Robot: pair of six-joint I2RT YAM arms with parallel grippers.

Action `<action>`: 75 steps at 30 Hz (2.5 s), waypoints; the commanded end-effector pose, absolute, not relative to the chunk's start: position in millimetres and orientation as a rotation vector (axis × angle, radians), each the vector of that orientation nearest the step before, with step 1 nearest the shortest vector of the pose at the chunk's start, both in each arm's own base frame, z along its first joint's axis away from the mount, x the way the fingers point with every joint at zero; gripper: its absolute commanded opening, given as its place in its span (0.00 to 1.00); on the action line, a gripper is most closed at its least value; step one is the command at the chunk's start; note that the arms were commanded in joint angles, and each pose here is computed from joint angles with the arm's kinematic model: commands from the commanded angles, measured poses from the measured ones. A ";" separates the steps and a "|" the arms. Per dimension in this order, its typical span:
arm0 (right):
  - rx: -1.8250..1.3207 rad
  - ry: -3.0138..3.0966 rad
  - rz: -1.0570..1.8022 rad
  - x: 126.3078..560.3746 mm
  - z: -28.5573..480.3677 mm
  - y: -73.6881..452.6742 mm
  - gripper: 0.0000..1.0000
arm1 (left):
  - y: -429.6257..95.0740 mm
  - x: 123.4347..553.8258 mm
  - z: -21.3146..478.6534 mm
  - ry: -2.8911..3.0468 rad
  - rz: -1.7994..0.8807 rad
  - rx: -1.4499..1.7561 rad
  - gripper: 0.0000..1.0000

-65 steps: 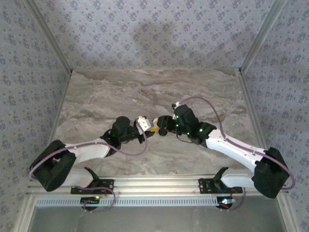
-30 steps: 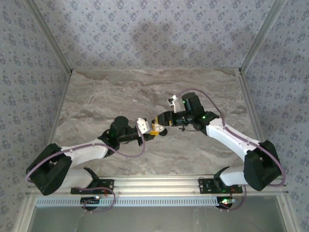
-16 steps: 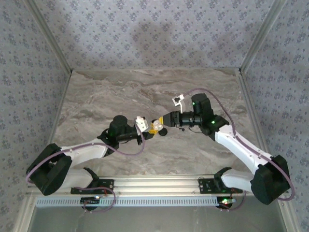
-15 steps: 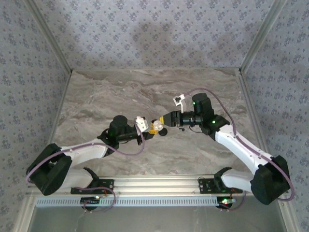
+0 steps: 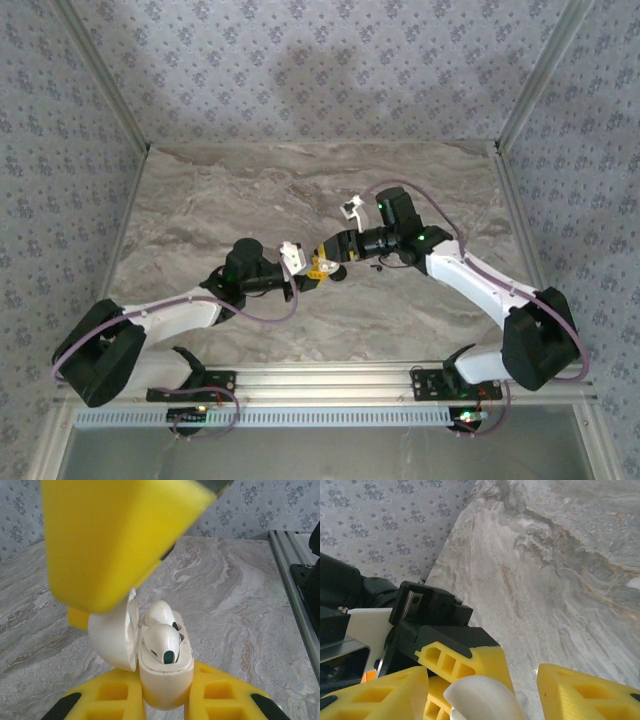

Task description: Insert the wireless bluetooth earbuds into the charging case

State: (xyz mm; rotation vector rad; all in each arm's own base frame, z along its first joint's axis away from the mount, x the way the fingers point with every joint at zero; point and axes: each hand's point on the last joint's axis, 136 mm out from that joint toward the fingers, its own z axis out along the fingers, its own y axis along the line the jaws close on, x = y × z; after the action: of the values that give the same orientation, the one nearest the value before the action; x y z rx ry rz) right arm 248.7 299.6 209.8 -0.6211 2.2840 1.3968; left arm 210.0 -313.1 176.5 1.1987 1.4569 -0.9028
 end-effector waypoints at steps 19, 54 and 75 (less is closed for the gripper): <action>-0.697 2.140 1.534 208.0 250.2 285.8 0.40 | -302.2 228.2 200.3 1.446 -0.903 1.110 0.05; -0.566 3.030 0.131 290.3 45.8 256.1 0.69 | -196.1 248.8 63.7 2.744 -1.263 -0.081 0.10; -0.558 3.066 0.231 299.7 16.1 275.7 0.68 | -166.2 247.2 40.0 2.860 -1.058 -0.187 0.38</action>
State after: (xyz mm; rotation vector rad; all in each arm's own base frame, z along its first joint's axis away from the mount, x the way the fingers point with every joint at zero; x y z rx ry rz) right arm 293.2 270.4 22.4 -0.5520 3.0654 0.2129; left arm 242.6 -171.4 35.0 -0.1912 2.8546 -1.1099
